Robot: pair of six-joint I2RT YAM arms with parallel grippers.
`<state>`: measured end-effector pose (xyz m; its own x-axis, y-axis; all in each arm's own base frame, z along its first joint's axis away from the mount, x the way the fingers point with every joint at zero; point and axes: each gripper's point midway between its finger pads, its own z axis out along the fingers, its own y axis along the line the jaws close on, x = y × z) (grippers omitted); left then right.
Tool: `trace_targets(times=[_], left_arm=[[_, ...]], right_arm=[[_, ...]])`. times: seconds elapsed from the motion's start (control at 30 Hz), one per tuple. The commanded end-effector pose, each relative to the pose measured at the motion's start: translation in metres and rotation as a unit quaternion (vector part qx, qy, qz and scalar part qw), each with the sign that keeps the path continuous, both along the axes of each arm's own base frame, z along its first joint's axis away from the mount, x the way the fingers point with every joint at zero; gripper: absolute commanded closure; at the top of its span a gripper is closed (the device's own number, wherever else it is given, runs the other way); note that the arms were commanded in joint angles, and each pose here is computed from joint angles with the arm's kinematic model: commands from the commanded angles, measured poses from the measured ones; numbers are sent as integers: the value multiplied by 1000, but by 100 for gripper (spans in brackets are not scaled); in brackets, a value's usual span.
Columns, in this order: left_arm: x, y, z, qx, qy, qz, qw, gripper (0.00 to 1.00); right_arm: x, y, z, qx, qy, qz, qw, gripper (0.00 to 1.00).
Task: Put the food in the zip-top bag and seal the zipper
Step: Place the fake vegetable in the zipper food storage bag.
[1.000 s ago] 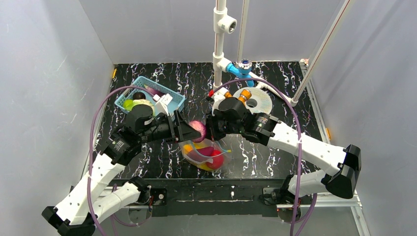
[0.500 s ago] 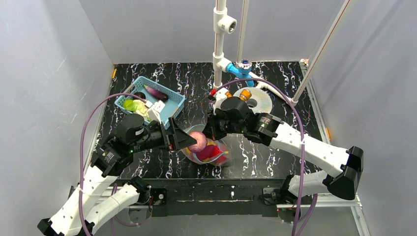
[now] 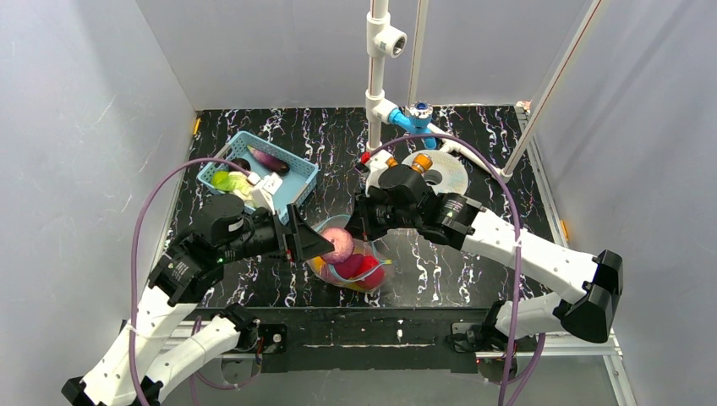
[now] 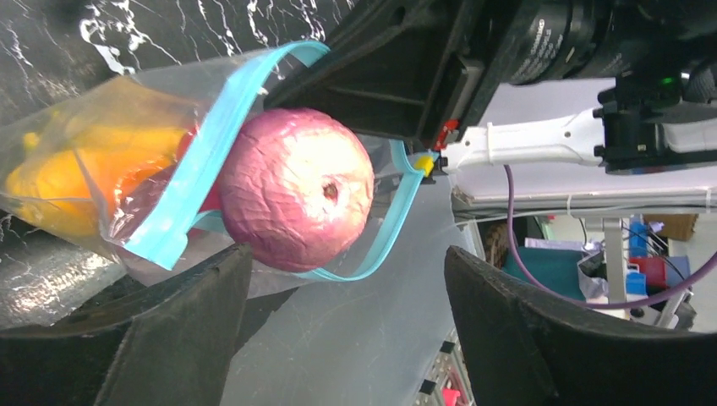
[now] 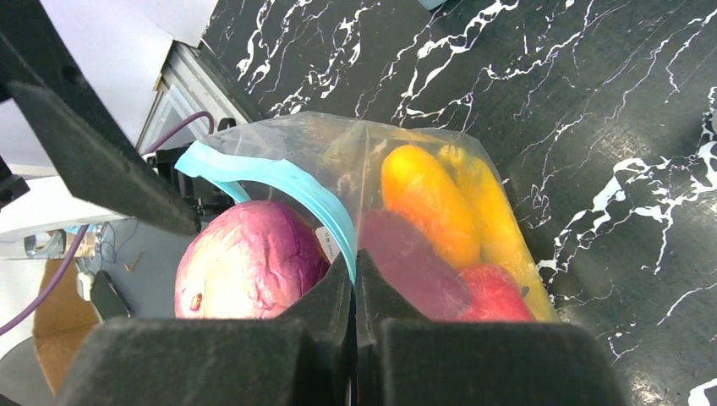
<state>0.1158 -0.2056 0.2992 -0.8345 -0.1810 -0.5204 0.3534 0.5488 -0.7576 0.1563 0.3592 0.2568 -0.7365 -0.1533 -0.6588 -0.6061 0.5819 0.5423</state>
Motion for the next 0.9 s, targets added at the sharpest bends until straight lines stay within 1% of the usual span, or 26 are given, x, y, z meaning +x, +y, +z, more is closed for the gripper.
trace_targets(times=[0.0,0.07,0.1,0.13,0.2,0.3,0.4,0.47,0.63,0.77,0.87], left_arm=[[-23,-1,-12,-9,21,-46,999,23],[-31,0,-20,-17,31,-51,998,39],[-33,2,-23,-20,37,-49,998,43],[-36,3,-25,-25,38,-47,998,45],[-40,4,-24,-39,31,-48,998,46],[-37,1,-25,-53,33,-45,997,44],[-30,-12,-21,-85,41,-53,994,42],[-23,-18,-18,-97,33,-56,993,40],[-14,-22,-1,-90,5,-59,994,36],[-4,-12,19,-80,-40,-23,996,33],[-5,-9,17,-71,-38,-17,997,27]], right_arm=[[5,16,33,58,-3,5,998,99],[6,17,32,58,-2,5,998,99],[6,17,32,58,-2,4,998,99],[6,18,32,57,-2,4,998,99],[7,19,32,58,-2,5,998,99],[6,20,29,56,1,7,998,99],[5,21,29,57,5,9,998,99],[5,20,29,56,5,8,998,99],[6,18,29,53,5,4,999,99],[7,17,23,43,4,0,999,99],[10,14,21,36,-4,-7,999,99]])
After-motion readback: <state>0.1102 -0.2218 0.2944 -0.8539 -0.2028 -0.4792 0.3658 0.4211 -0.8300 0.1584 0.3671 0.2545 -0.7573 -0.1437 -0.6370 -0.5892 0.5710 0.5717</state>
